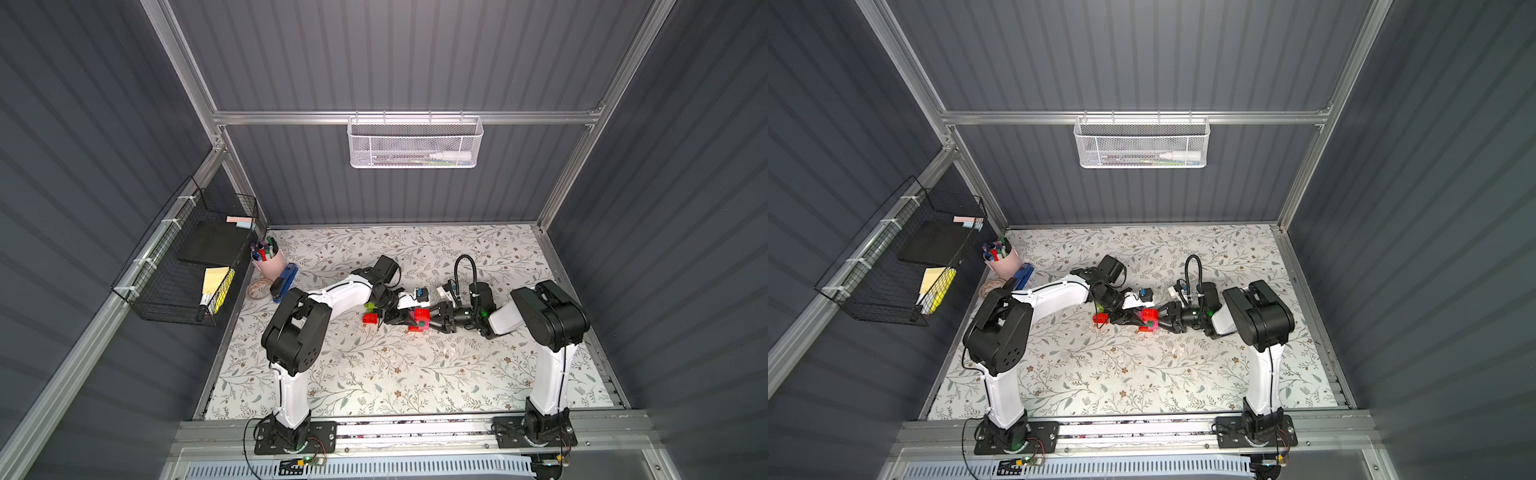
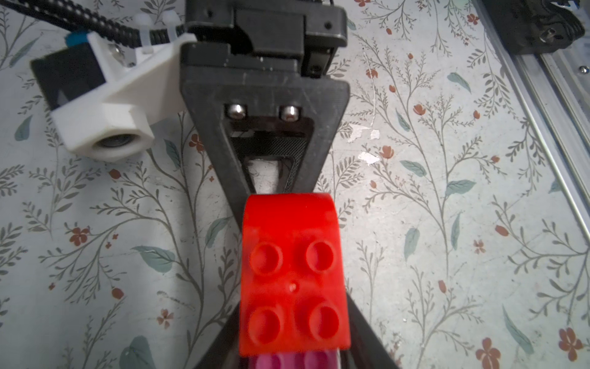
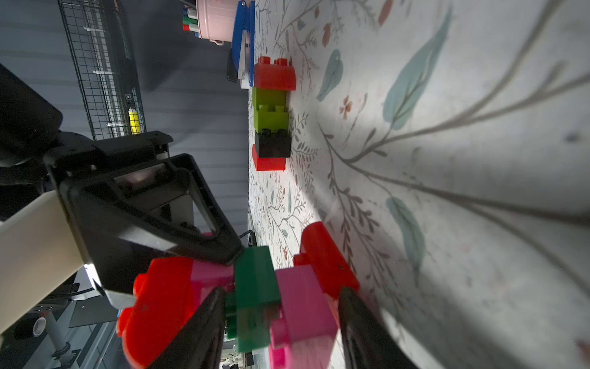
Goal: Assemble the letter s with lego
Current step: Assemble the lego brick with the lego brick.
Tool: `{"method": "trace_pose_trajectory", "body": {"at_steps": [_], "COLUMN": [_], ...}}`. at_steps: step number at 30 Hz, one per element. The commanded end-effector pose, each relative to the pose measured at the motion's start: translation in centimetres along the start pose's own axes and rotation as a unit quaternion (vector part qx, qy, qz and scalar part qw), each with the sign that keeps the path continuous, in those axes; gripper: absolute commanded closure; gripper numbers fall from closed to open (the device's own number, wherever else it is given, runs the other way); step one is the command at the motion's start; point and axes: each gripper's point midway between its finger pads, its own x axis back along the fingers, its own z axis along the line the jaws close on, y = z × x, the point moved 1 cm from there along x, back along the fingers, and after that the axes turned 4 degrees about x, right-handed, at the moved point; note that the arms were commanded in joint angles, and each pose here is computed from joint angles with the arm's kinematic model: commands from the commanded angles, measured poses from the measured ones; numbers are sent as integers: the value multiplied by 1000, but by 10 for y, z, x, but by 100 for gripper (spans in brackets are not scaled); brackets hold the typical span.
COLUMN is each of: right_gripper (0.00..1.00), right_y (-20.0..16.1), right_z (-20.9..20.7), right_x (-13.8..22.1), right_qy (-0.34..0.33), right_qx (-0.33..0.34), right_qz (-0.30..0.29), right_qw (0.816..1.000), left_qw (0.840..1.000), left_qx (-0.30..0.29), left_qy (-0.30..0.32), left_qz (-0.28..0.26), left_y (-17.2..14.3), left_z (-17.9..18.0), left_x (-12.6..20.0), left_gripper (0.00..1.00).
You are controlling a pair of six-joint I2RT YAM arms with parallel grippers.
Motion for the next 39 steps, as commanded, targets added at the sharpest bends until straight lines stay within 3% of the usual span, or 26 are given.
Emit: {"method": "trace_pose_trajectory", "body": {"at_steps": [1, 23, 39], "right_gripper": [42, 36, 33], "right_y": [-29, -21, -31], "right_z": [-46, -31, -50], "right_x": [1, 0, 14], "right_qy": [-63, -32, -66], "right_qx": [-87, -75, -78], "right_qz": [9, 0, 4], "right_qw": [994, 997, 995], "left_qw": [1000, 999, 999], "left_qx": [6, 19, 16], "left_qy": [-16, -29, -35], "left_qz": [3, 1, -8], "left_y": [5, 4, 11], "left_z": [-5, -9, -10], "left_x": [2, 0, 4], "left_gripper": [55, 51, 48]}}
